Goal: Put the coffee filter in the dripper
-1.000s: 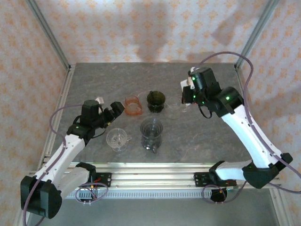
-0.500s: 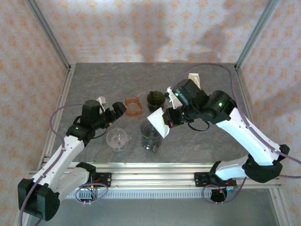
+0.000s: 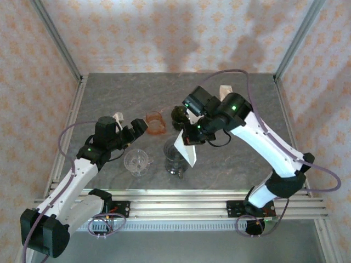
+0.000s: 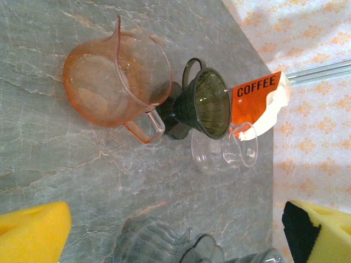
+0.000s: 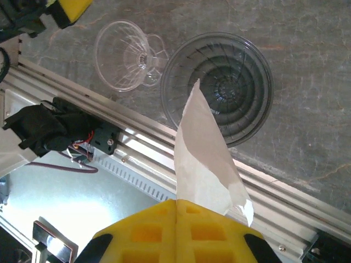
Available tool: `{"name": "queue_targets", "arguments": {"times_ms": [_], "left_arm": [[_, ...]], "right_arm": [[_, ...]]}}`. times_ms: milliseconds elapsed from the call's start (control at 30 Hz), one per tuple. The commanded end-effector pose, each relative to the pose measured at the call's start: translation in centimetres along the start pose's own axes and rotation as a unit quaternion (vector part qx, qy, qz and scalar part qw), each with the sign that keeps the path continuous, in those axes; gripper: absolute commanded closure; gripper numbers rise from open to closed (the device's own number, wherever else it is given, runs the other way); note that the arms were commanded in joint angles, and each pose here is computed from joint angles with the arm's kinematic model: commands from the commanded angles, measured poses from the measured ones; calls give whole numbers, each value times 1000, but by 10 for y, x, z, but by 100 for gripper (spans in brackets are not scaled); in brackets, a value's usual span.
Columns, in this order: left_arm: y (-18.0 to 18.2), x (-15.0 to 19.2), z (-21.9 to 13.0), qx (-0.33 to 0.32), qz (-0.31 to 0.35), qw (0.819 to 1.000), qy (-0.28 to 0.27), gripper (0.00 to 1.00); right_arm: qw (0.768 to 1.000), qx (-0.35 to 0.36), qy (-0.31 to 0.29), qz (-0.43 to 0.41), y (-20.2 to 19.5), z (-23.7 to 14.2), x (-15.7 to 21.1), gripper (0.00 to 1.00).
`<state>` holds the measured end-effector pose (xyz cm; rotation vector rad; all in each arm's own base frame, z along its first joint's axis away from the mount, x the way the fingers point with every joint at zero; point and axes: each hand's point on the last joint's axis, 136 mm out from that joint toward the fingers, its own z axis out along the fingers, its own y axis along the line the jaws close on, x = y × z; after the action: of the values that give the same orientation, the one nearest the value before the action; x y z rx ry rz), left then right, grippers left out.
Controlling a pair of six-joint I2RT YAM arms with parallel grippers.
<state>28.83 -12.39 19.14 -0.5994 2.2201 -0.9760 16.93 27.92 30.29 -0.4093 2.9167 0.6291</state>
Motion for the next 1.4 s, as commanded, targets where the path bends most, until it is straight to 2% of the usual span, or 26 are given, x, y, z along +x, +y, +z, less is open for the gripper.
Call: {"name": "queue_targets", "arguments": {"times_ms": [0, 133, 333, 467, 767, 867, 1100, 1233, 1367], "left_arm": [[-19, 0, -5, 35, 9, 999, 1, 1], [-22, 2, -6, 43, 11, 999, 6, 1], [-24, 5, -7, 52, 10, 999, 7, 1], [-26, 5, -8, 58, 9, 998, 9, 0], [-30, 5, -11, 63, 10, 998, 12, 0], [-31, 5, -11, 64, 9, 998, 11, 0], [-37, 3, -17, 68, 17, 997, 7, 0], [-41, 1, -22, 69, 27, 997, 4, 1], [-45, 1, -26, 69, 38, 997, 8, 8]], "right_arm": [[999, 25, 8, 21, -4, 1, 0, 100], [998, 46, 27, 28, -5, 11, -5, 100], [998, 40, 33, 31, 5, 26, -14, 100], [998, 33, 37, 29, 12, 37, -20, 95], [998, 38, 43, 22, 14, 69, -31, 92], [998, 36, 48, 22, 14, 79, -32, 88], [999, 32, 36, 17, 14, 89, -38, 70], [1000, 24, 3, 9, 16, 76, -44, 62], [999, 9, -35, 2, 17, 58, -47, 56]]}}
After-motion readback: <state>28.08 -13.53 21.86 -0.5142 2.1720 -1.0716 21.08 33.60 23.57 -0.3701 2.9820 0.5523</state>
